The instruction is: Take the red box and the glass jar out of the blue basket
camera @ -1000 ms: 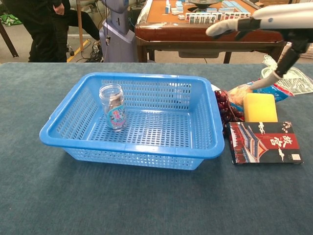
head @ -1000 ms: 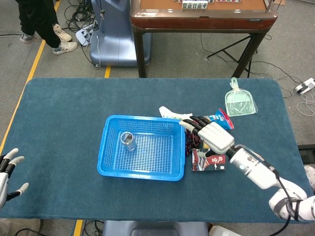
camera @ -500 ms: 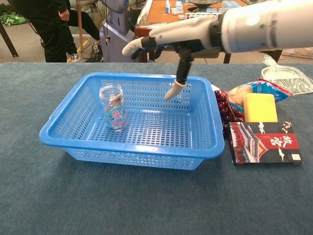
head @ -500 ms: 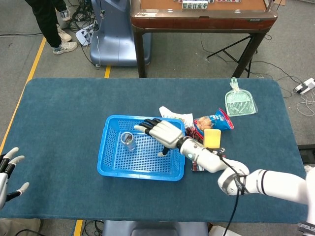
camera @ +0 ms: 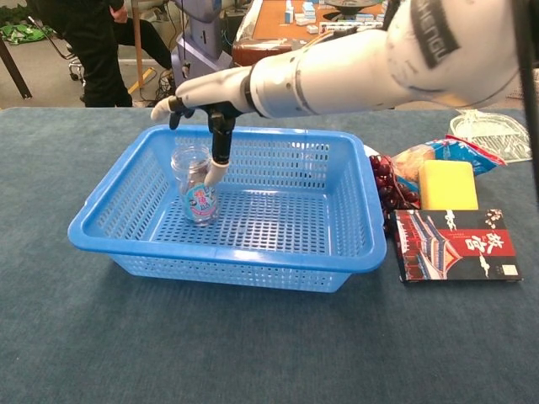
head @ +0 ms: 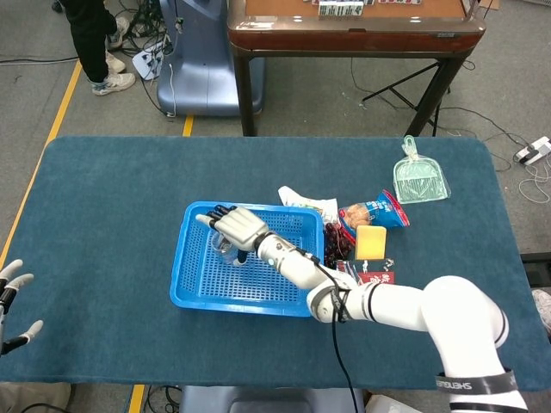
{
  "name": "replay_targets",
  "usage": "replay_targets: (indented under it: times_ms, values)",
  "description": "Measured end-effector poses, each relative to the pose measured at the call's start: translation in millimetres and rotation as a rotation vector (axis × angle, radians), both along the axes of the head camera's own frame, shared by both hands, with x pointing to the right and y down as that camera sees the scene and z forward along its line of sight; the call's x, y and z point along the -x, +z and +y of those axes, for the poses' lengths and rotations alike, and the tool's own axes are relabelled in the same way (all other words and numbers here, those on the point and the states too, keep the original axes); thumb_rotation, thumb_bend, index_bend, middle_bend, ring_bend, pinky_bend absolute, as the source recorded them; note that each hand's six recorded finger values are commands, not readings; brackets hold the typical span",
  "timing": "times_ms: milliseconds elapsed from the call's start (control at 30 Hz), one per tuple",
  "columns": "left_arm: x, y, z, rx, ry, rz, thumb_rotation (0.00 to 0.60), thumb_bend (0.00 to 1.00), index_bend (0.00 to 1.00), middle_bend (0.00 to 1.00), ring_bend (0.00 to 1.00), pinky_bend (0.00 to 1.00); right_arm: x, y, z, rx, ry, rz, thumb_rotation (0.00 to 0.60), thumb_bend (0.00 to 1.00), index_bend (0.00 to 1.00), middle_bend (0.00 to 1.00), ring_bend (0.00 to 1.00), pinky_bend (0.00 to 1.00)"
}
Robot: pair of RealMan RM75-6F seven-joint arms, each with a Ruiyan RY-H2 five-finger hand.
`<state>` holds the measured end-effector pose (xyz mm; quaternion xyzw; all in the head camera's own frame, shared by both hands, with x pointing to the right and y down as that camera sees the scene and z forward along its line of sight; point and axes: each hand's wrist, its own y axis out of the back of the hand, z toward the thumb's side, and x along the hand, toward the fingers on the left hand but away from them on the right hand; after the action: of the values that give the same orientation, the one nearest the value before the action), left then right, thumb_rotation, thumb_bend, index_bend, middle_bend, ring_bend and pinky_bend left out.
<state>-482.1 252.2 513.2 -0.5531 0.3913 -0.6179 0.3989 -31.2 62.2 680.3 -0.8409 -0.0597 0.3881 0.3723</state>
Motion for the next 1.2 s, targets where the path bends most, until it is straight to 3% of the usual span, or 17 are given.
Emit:
replay_targets:
  times_ms: [233,300,467,600,867,1033,1200]
  values:
    - [9,-3,5,-0.001,-0.026,-0.009,0.600,0.15,0.31,0.14,0.16,0.18,15,22,7,-0.001,0.008,0.049,0.600,0.02,0.05,0.20,0.16,0.38]
    - [11,-3,5,-0.002,-0.029,-0.011,0.600,0.15,0.31,0.14,0.16,0.18,17,26,9,-0.007,0.006,0.058,0.600,0.08,0.12,0.23,0.19,0.43]
    - [12,-5,5,-0.008,-0.029,-0.012,0.600,0.15,0.31,0.14,0.16,0.18,18,29,10,-0.029,0.021,0.055,0.600,0.36,0.32,0.35,0.32,0.61]
    - [11,-4,5,-0.006,-0.028,-0.011,0.600,0.15,0.31,0.14,0.16,0.18,13,25,6,-0.026,0.047,0.028,0.600,0.43,0.37,0.38,0.36,0.66]
    - [9,-2,2,-0.006,-0.022,-0.014,0.600,0.15,0.31,0.14,0.16,0.18,-15,-11,-15,-0.026,0.147,-0.092,0.600,0.43,0.37,0.40,0.39,0.68]
    - [7,-4,-1,-0.017,-0.013,-0.012,0.600,0.15,0.31,0.14,0.16,0.18,-59,-48,-45,-0.096,0.211,-0.135,0.600,0.43,0.37,0.40,0.40,0.68]
    - [6,-2,0,-0.013,-0.009,-0.009,0.600,0.15,0.31,0.14,0.16,0.18,-124,-77,-74,-0.187,0.289,-0.106,0.600,0.43,0.37,0.40,0.40,0.68]
